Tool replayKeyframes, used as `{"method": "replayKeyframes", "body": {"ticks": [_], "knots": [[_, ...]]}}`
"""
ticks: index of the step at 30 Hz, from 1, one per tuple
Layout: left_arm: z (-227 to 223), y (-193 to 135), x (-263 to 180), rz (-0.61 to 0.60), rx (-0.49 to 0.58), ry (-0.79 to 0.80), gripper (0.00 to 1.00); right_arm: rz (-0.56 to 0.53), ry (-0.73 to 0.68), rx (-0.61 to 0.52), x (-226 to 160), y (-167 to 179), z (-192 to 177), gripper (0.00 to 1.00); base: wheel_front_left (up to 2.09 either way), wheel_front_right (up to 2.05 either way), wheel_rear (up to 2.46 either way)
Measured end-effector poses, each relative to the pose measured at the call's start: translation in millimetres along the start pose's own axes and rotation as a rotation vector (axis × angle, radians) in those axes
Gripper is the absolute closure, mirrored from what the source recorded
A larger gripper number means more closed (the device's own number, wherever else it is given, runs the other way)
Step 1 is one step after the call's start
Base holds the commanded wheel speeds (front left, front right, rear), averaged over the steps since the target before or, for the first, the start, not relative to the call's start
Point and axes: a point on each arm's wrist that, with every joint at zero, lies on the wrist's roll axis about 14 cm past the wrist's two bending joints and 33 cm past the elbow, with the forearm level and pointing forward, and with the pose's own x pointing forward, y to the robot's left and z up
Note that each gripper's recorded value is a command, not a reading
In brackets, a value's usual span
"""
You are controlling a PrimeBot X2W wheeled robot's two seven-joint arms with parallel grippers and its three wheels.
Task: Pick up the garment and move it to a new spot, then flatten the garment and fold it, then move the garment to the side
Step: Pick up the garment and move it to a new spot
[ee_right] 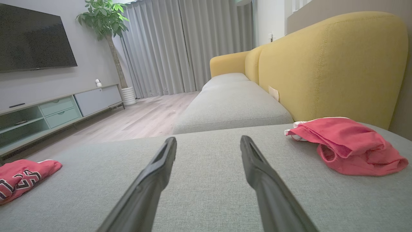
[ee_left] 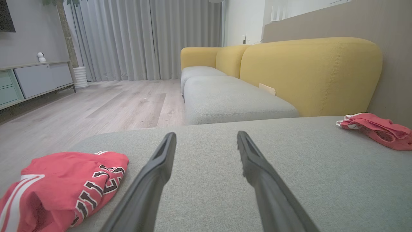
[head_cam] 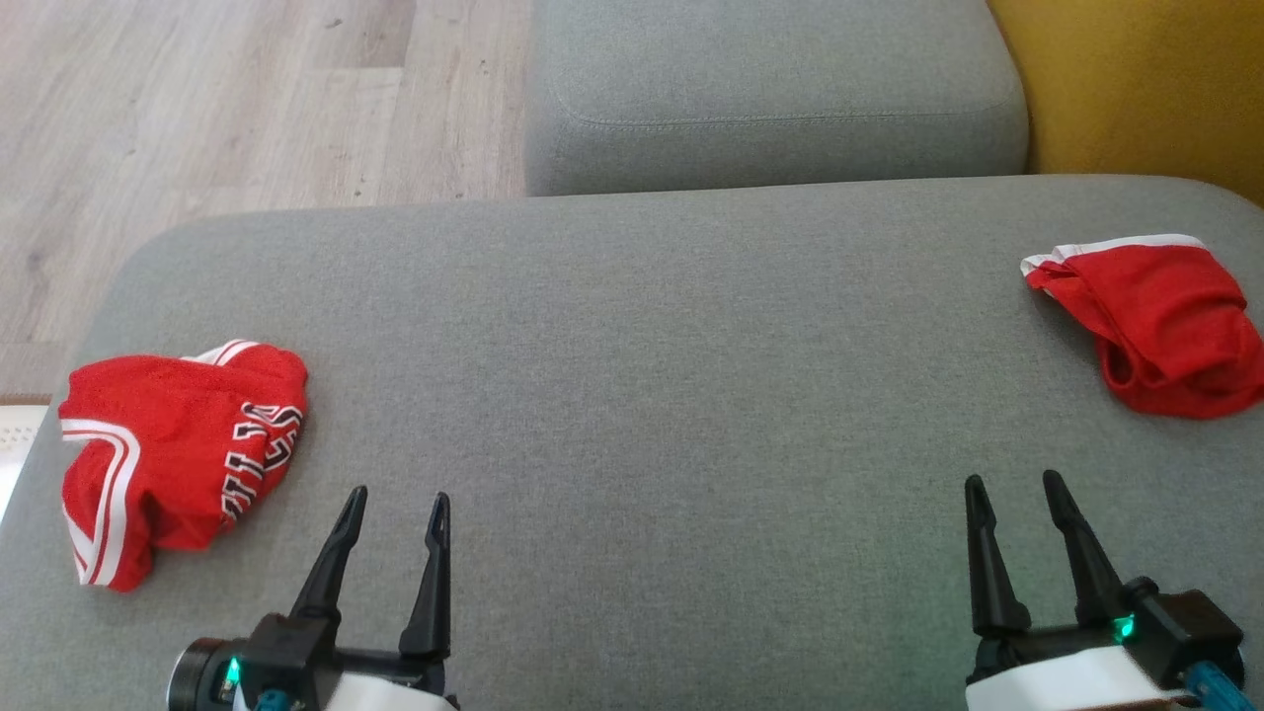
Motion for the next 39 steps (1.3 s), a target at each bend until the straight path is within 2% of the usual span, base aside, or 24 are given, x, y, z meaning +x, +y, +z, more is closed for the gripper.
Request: {"method": "replayKeyframes", "body": {"ticks": [6,11,14,31,36,39], "knots": [[-0.7,2.5,-1.7,0.008,0.000,0.003,0.00,0.004,0.004,0.009,2.1,0.9,-1.1,0.00,0.00,0.00,0.00],[1.6,15.8,-8.2,0.060,0.005,-0.003,0.00,0.059,0.031,0.023,7.8,17.6,-9.4,0.00,0.00,0.00,0.00],[2.5,30.0,-16.3,0.119,0.012,-0.004,0.00,0.102,0.057,0.072,12.1,32.7,-17.2,0.00,0.00,0.00,0.00],[6.0,113.7,-97.1,0.504,0.052,0.019,0.00,0.433,0.157,0.057,47.2,131.2,-46.9,0.00,0.00,0.00,0.00],[5.7,121.3,-106.9,0.548,0.062,0.033,0.00,0.469,0.180,0.050,51.2,141.2,-55.5,0.00,0.00,0.00,0.00],[9.3,121.9,-98.6,0.519,0.104,0.040,0.00,0.470,0.198,0.037,54.3,140.0,-63.8,0.00,0.00,0.00,0.00]]}}
